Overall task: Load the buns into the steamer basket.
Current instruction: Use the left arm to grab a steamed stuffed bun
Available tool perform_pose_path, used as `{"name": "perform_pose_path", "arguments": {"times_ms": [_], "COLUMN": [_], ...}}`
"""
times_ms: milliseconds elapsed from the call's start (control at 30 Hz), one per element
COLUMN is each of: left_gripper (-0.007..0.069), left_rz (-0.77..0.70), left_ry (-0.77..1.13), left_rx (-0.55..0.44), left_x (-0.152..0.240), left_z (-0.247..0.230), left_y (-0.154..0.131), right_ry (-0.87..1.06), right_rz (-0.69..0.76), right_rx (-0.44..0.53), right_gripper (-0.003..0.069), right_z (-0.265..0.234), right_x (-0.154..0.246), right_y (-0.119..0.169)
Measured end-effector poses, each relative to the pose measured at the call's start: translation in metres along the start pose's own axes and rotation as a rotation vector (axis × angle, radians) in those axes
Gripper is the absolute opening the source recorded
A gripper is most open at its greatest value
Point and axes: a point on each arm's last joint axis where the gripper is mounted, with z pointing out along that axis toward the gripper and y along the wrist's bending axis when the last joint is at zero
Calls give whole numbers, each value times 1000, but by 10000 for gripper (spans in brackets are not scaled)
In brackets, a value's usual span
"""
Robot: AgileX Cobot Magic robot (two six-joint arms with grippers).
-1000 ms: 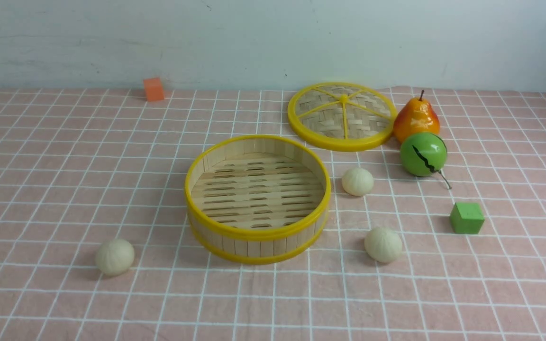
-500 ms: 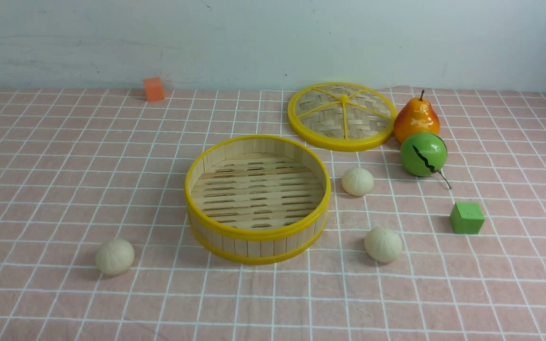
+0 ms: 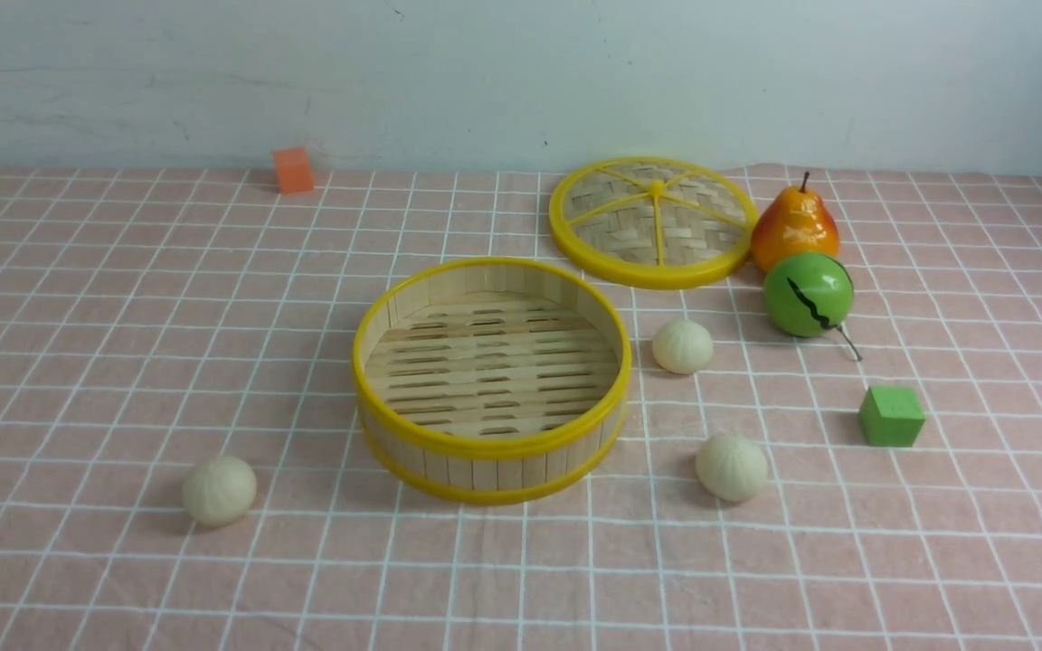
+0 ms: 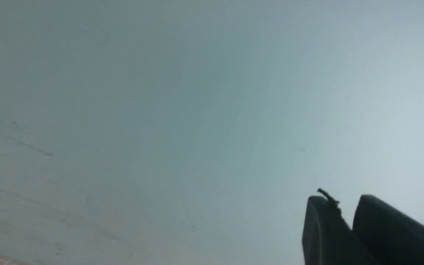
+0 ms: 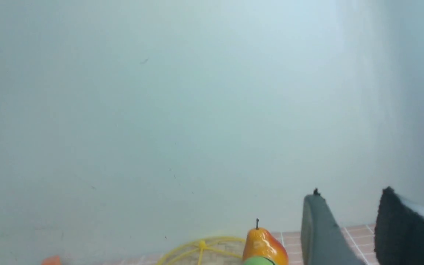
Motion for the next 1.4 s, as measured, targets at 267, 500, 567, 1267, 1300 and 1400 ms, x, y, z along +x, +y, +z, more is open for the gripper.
{"name": "perform_pose_path", "arguments": {"times_ms": [267, 500, 567, 1267, 1300, 1400], "left_gripper": [-4, -14, -14, 404, 433, 460], "left_rz": [77, 173, 127, 173, 190, 217], "left_ry": [122, 533, 741, 1640, 1653, 1684], "left_rx": [-9, -161, -241, -492, -495, -503], "left_x": [-61, -43, -24, 170, 175, 191], "left_z": [60, 149, 178, 234, 232, 228], "left_y": [-41, -39, -34, 60, 64, 74], "right_ry": [69, 545, 789, 1534, 1534, 1529], "right_rz": [-19, -132, -168, -323, -323, -322], "right_rx": [31, 183, 243, -159, -159, -161], "right_gripper": [-15, -10, -8, -2, -2, -2], "right_z": [44, 109, 124, 160, 160, 160], "right_x": [-54, -50, -30, 69, 69, 69], "right_y": [13, 5, -2, 46, 46, 46]}}
